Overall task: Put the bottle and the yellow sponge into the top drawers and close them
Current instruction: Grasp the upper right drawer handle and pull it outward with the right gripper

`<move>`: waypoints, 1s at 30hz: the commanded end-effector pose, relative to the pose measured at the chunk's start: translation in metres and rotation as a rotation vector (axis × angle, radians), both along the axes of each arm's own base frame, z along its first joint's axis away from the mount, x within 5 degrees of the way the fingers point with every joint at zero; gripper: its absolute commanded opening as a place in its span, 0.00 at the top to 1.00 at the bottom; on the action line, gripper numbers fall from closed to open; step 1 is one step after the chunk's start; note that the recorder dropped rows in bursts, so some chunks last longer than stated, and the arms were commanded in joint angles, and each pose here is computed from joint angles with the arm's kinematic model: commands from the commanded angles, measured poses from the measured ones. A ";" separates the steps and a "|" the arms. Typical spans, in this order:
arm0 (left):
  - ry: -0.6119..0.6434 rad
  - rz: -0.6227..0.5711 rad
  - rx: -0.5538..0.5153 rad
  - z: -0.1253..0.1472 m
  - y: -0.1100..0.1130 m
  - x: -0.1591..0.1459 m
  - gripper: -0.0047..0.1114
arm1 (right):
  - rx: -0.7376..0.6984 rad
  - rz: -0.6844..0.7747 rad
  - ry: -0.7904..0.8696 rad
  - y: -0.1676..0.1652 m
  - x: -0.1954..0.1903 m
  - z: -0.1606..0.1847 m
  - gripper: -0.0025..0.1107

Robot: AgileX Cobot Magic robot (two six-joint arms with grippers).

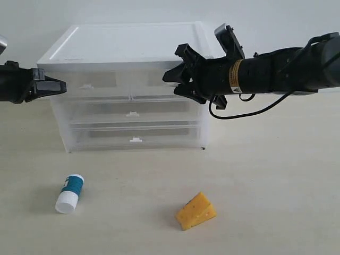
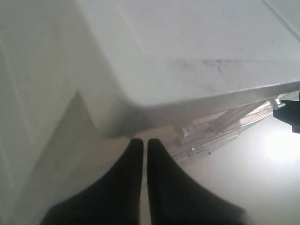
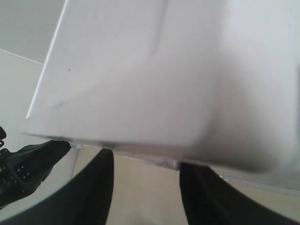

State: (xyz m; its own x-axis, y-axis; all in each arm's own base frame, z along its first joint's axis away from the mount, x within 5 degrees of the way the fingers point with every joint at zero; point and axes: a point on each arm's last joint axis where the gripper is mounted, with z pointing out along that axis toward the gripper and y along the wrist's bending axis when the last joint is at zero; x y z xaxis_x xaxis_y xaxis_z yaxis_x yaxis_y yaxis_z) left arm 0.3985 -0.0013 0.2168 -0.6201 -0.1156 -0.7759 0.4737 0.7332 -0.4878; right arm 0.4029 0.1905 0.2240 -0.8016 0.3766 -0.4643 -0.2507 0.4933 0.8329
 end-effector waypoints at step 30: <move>-0.037 0.027 -0.017 0.009 0.002 0.003 0.93 | 0.059 -0.053 0.001 0.000 0.016 -0.006 0.61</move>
State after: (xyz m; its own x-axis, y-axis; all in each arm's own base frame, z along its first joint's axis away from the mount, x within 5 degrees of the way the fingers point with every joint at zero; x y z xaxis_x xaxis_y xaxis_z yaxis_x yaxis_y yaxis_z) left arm 0.3984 -0.0016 0.2172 -0.6154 -0.1128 -0.7801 0.4803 0.7310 -0.4847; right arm 0.4091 0.1948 0.2057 -0.8166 0.3793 -0.4351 -0.2265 0.4827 0.8460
